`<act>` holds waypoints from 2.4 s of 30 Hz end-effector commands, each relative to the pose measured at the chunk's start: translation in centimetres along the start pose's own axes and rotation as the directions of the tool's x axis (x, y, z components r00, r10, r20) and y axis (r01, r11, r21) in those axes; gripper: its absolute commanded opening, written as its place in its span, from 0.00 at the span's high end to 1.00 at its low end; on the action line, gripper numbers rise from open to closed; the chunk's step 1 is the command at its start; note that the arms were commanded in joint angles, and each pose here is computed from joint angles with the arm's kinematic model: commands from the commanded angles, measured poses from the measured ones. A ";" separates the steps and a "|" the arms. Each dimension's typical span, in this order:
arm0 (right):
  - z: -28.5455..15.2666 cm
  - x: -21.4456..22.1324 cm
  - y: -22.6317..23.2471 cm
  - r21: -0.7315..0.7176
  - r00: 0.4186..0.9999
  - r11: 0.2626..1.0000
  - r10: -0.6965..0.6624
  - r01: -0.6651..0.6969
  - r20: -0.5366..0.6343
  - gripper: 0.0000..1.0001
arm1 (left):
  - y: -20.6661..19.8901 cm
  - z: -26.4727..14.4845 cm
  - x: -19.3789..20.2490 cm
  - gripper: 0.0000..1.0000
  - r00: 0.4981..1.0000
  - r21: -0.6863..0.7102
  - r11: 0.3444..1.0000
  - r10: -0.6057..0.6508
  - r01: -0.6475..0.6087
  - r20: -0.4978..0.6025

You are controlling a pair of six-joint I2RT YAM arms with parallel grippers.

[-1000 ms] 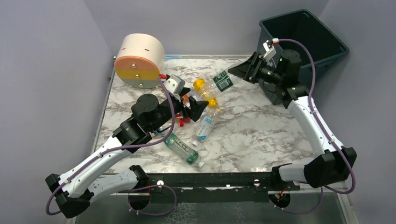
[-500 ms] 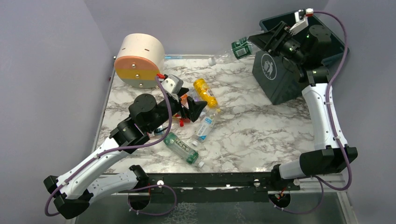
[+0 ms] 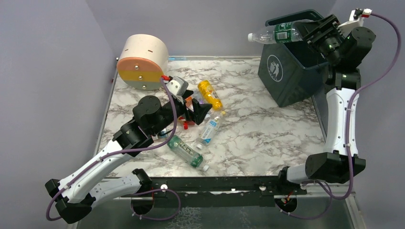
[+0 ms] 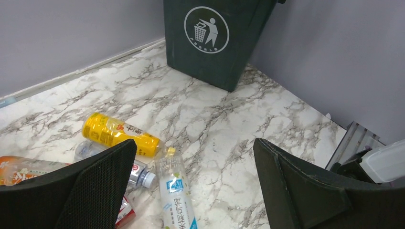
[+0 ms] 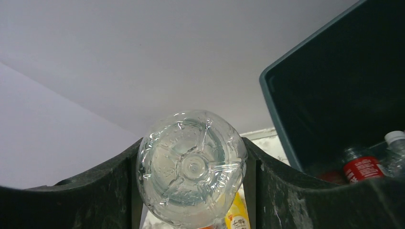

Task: Put the plastic bottles in the bin
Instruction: Pick up the plastic bottle at the center of the board, then place the plastic bottle in the trash bin.

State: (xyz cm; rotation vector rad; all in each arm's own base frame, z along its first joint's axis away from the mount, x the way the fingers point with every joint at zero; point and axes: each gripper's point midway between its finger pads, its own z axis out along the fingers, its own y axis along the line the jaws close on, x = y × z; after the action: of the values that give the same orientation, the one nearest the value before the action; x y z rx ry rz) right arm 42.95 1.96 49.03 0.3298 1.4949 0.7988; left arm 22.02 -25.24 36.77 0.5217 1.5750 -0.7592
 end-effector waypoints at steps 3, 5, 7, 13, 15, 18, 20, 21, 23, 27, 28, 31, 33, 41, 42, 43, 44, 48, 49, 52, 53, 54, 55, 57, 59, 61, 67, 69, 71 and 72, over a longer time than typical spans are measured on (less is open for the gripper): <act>-1.7 -4.4 -0.6 0.042 0.983 0.999 -0.007 0.000 0.184 0.44 | 0.1 0.4 0.4 0.01 1.000 -0.001 1.000 0.005 -0.005 -0.008; -1.8 -5.1 -1.6 0.064 0.978 0.998 0.000 -0.014 0.209 0.44 | 0.1 0.5 0.6 0.01 1.000 0.000 1.000 0.005 -0.005 -0.011; -2.1 -5.7 -2.5 0.089 0.972 0.996 0.007 -0.028 0.236 0.44 | 0.1 0.6 0.8 0.01 1.000 0.001 1.000 0.005 -0.005 -0.017; -2.6 -7.2 -5.1 0.141 0.955 0.988 0.022 -0.067 0.296 0.44 | 0.1 0.9 1.2 0.01 1.000 0.004 1.000 0.005 -0.005 -0.029; -2.4 -7.3 -6.2 0.156 0.955 0.985 0.031 -0.079 0.294 0.44 | 0.2 1.0 1.4 0.01 0.999 0.002 1.000 0.006 -0.006 -0.034; -2.4 -7.5 -7.5 0.181 0.955 0.979 0.035 -0.092 0.294 0.44 | 0.2 1.1 1.6 0.01 0.999 0.001 1.000 0.004 -0.004 -0.040; -2.5 -7.6 -8.4 0.200 0.956 0.975 0.030 -0.092 0.293 0.44 | 0.2 1.3 1.7 0.01 0.999 0.000 1.000 0.002 -0.002 -0.044; -2.5 -7.7 -8.7 0.211 0.956 0.973 0.025 -0.089 0.291 0.44 | 0.2 1.3 1.9 0.01 0.999 -0.001 1.000 0.001 -0.001 -0.049; -2.4 -7.8 -9.4 0.239 0.957 0.968 0.008 -0.081 0.290 0.44 | 0.2 1.6 2.2 0.01 0.998 -0.002 1.000 -0.003 0.002 -0.057; -2.2 -7.6 -10.9 0.282 0.957 0.955 0.005 -0.090 0.288 0.44 | 0.3 2.2 3.0 0.01 0.996 -0.010 1.000 -0.009 0.009 -0.090; -2.2 -7.5 -11.2 0.291 0.958 0.952 0.005 -0.092 0.288 0.44 | 0.3 2.3 3.2 0.01 0.995 -0.011 1.000 -0.012 0.011 -0.098; -1.8 -7.2 -12.2 0.308 0.960 0.946 0.011 -0.101 0.280 0.42 | 0.3 2.7 3.5 0.01 0.993 -0.009 1.000 -0.014 0.013 -0.120; -1.4 -6.9 -13.1 0.324 0.964 0.940 0.018 -0.107 0.265 0.37 | 0.3 2.8 3.7 0.01 0.992 -0.011 1.000 -0.014 0.013 -0.129; 0.6 -6.2 -15.1 0.353 0.982 0.930 0.041 -0.105 0.185 0.09 | 0.2 3.1 4.0 0.01 0.989 -0.011 1.000 -0.018 0.017 -0.146; 0.7 -6.2 -15.1 0.352 0.983 0.930 0.041 -0.102 0.177 0.09 | 0.2 3.2 4.1 0.01 0.989 -0.011 1.000 -0.019 0.018 -0.149; 0.8 -6.2 -15.0 0.349 0.984 0.932 0.037 -0.097 0.174 0.08 | 0.3 3.2 4.2 0.01 0.988 -0.012 1.000 -0.020 0.018 -0.153; 0.7 -6.3 -14.9 0.348 0.984 0.933 0.032 -0.091 0.173 0.07 | 0.3 3.3 4.3 0.01 0.987 -0.013 1.000 -0.020 0.018 -0.158; 0.2 -6.9 -13.5 0.327 0.985 0.943 0.002 -0.059 0.171 0.06 | 0.4 3.6 4.7 0.01 0.985 -0.019 1.000 -0.021 0.018 -0.172; 0.1 -7.0 -12.9 0.315 0.986 0.948 -0.005 -0.049 0.170 0.06 | 0.5 3.7 4.9 0.01 0.984 -0.023 1.000 -0.022 0.018 -0.178; -0.3 -7.3 -10.8 0.265 0.987 0.964 -0.022 -0.021 0.158 0.06 | 0.7 4.0 5.8 0.01 0.979 -0.033 0.999 -0.021 0.015 -0.205; -0.5 -7.4 -9.9 0.243 0.987 0.970 -0.027 -0.012 0.156 0.06 | 0.8 4.1 6.0 0.01 0.977 -0.037 0.999 -0.021 0.014 -0.213; -0.7 -7.3 -9.0 0.217 0.988 0.976 -0.028 -0.006 0.153 0.06 | 0.9 4.2 6.3 0.01 0.975 -0.042 0.999 -0.022 0.012 -0.222; -0.9 -7.2 -8.1 0.188 0.989 0.982 -0.026 -0.002 0.146 0.06 | 1.0 4.4 6.6 0.01 0.973 -0.048 0.999 -0.022 0.012 -0.230; -1.1 -6.5 -6.1 0.121 0.993 0.993 -0.025 0.011 0.118 0.05 | 1.3 4.6 7.2 0.01 0.968 -0.062 0.998 -0.025 0.010 -0.249; -0.8 -5.1 -3.9 0.056 0.997 0.998 -0.025 0.021 0.069 0.04 | 1.7 4.8 7.9 0.01 0.962 -0.078 0.997 -0.030 0.009 -0.271; -0.5 -3.5 -1.6 -0.013 0.999 0.999 -0.032 0.032 0.012 0.04 | 2.0 5.1 8.6 0.01 0.955 -0.091 0.996 -0.039 0.012 -0.294; 0.0 3.0 4.3 -0.163 0.988 0.986 -0.061 0.037 -0.144 0.04 | 2.5 5.2 10.7 0.01 0.935 -0.120 0.993 -0.063 0.022 -0.348; -0.2 5.2 6.0 -0.195 0.979 0.980 -0.079 0.041 -0.188 0.04 | 2.7 5.1 11.3 0.01 0.932 -0.133 0.991 -0.070 0.024 -0.357; -0.6 7.7 7.9 -0.250 0.964 0.968 -0.093 0.029 -0.248 0.03 | 2.9 5.0 12.2 0.01 0.925 -0.141 0.990 -0.076 0.025 -0.373; -1.0 8.6 8.6 -0.268 0.958 0.963 -0.104 0.029 -0.268 0.03 | 3.0 4.9 12.6 0.01 0.921 -0.145 0.989 -0.080 0.026 -0.382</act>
State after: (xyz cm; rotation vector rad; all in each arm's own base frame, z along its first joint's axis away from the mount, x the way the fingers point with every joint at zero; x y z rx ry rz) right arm 41.91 9.57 48.48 0.1154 1.5932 0.9517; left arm 25.37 -28.44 24.30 0.5952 1.9794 -0.6251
